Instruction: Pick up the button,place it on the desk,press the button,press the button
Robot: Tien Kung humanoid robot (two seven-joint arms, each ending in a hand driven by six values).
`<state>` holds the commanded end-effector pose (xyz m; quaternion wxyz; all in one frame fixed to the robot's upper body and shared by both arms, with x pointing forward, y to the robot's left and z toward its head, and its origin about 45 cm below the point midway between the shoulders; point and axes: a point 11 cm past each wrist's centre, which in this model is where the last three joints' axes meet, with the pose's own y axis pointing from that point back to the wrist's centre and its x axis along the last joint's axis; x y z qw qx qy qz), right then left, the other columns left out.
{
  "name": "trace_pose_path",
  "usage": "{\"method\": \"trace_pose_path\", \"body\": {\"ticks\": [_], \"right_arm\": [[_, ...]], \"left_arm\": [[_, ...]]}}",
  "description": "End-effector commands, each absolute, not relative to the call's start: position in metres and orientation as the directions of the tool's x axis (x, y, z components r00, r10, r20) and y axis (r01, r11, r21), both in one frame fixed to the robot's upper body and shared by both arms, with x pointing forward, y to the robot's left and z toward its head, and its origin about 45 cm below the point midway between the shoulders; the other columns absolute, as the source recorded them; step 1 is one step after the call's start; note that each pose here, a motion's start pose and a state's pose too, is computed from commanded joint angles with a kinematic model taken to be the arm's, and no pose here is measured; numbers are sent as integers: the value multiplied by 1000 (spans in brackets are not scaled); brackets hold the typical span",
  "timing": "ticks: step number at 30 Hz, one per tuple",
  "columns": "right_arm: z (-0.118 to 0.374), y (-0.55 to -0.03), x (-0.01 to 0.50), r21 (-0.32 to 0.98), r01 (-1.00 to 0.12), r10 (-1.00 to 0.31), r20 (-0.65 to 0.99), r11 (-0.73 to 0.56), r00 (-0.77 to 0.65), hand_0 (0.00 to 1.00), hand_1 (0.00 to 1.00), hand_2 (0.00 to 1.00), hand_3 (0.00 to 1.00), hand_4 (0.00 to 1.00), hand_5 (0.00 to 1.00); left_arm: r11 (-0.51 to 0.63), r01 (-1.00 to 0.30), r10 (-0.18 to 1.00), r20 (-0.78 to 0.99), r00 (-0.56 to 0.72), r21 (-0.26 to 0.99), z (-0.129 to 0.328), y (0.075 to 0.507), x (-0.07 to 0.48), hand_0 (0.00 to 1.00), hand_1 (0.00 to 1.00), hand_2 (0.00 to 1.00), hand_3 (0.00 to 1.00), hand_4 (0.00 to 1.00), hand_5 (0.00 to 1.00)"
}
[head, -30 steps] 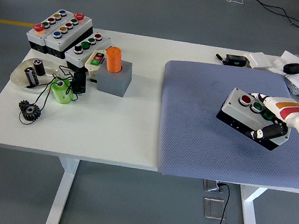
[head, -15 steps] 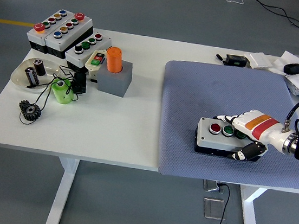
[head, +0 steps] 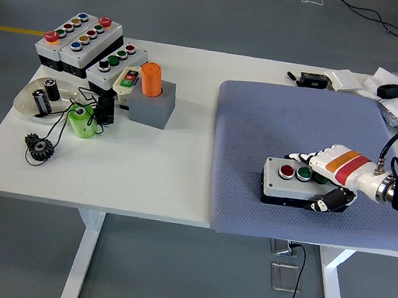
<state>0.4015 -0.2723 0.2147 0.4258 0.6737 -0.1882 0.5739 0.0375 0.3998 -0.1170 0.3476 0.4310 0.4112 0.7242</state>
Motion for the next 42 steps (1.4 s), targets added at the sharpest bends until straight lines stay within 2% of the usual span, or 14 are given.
{"method": "trace_pose_path", "body": {"ticks": [5,6,11,12,17,18,23,24,29,30,35,36,41,42], "right_arm": [[216,-274,403,362,-748,230,932,-556,280,421,238,392,525,616,2],[215,-274,403,366,-749,230,930,-552,286,402,324,460,589,569,2],[215,-278,405,388,-757,241,921,-526,305,402,324,460,589,569,2],[215,-278,405,390,-757,242,921,-524,306,538,460,545,770,629,2],[216,-281,405,383,-766,232,923,-515,306,538,460,545,770,629,2],[216,-281,405,383,-767,231,923,-515,306,698,584,647,894,674,2],[217,-284,406,369,-777,229,929,-510,291,698,584,647,894,674,2],[218,-284,406,367,-778,228,930,-509,289,813,690,764,933,768,2],[217,-286,404,369,-777,200,929,-511,311,813,690,764,933,768,2],[217,-286,404,369,-776,198,929,-511,312,909,797,900,995,855,68],[217,-288,405,361,-781,181,932,-509,313,909,797,900,995,855,68],[218,-288,405,360,-782,179,933,-508,313,926,830,940,998,862,58],[223,-291,404,345,-791,144,937,-505,317,926,830,940,998,862,58],[226,-293,404,343,-794,133,937,-502,322,941,863,966,998,864,52]], "left_arm": [[-419,-150,859,338,-385,895,-117,400,39,709,774,793,670,447,998],[-419,-150,859,338,-385,895,-117,400,39,708,774,793,670,448,998],[-419,-150,859,338,-385,895,-117,400,40,708,774,793,670,448,998],[-419,-150,859,338,-385,895,-117,400,40,708,774,792,670,448,998],[-419,-148,859,338,-384,896,-117,400,39,708,774,792,670,448,998],[-419,-148,859,338,-384,896,-117,400,39,708,773,792,670,447,998],[-419,-148,859,338,-384,896,-117,400,39,708,773,792,670,447,998],[-419,-148,859,338,-384,896,-117,400,39,708,773,792,669,449,998],[-418,-148,860,338,-383,896,-117,399,39,708,773,792,669,449,998],[-418,-148,860,338,-383,896,-117,399,39,708,773,792,670,448,998],[-417,-149,861,337,-382,896,-117,399,40,708,773,792,670,448,998],[-417,-149,861,337,-381,896,-117,399,40,708,773,792,670,445,998],[-418,-152,860,336,-383,896,-117,399,41,708,773,792,670,445,998],[-418,-153,860,336,-383,895,-117,400,41,708,773,791,669,445,998]]}}
